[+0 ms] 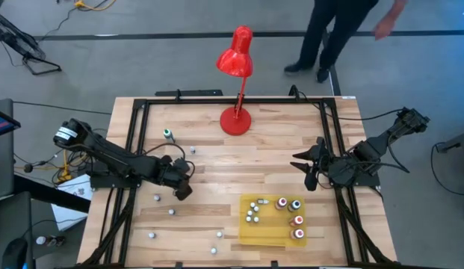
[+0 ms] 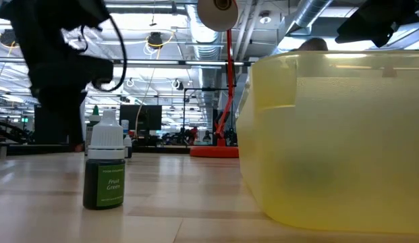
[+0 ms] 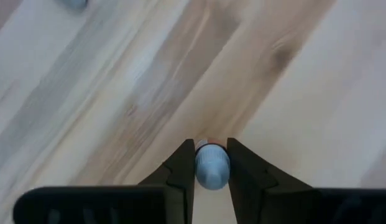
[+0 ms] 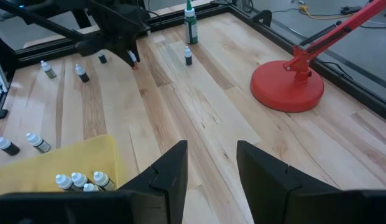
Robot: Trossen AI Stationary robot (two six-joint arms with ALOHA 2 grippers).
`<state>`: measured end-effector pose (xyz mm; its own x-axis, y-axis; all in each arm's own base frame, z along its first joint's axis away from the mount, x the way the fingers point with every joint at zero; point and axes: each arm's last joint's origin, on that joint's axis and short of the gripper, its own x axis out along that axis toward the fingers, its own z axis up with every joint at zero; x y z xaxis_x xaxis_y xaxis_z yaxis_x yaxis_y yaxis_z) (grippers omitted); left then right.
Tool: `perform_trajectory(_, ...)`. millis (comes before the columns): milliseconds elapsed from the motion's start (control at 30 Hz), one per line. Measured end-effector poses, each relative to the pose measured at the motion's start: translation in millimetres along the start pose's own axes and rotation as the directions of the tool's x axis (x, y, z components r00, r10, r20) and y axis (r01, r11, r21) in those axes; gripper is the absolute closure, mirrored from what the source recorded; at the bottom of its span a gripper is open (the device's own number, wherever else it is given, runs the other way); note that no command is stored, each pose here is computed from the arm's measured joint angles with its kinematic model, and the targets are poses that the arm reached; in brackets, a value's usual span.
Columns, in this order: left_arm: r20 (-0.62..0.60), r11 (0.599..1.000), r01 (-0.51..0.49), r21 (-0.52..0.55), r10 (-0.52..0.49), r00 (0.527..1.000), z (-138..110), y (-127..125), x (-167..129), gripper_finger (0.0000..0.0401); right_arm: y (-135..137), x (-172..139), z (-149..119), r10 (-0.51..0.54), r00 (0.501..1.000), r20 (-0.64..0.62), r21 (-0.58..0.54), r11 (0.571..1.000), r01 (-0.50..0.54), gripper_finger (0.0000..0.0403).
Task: Pick & Place food coloring
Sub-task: Put the orange food coloring into the yellow bin
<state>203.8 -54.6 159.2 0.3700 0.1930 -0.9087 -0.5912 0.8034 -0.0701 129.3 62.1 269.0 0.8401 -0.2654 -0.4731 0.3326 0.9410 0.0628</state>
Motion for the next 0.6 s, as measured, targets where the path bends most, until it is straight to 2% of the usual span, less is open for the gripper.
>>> perform_trajectory(300,0.141,0.998,0.03,0.051,-0.037,0.989,25.6,-34.1,-27.6,0.0344,0.0,-0.1,0.0,0.0,1.0,0.0,0.0,1.0,0.0,0.0274)
perform_trajectory(600,0.13,0.977,-0.038,0.208,0.011,0.991,53.9,-102.5,-22.7,0.0343,0.0,-0.1,0.1,0.0,1.0,0.0,0.0,1.0,0.0,0.0274)
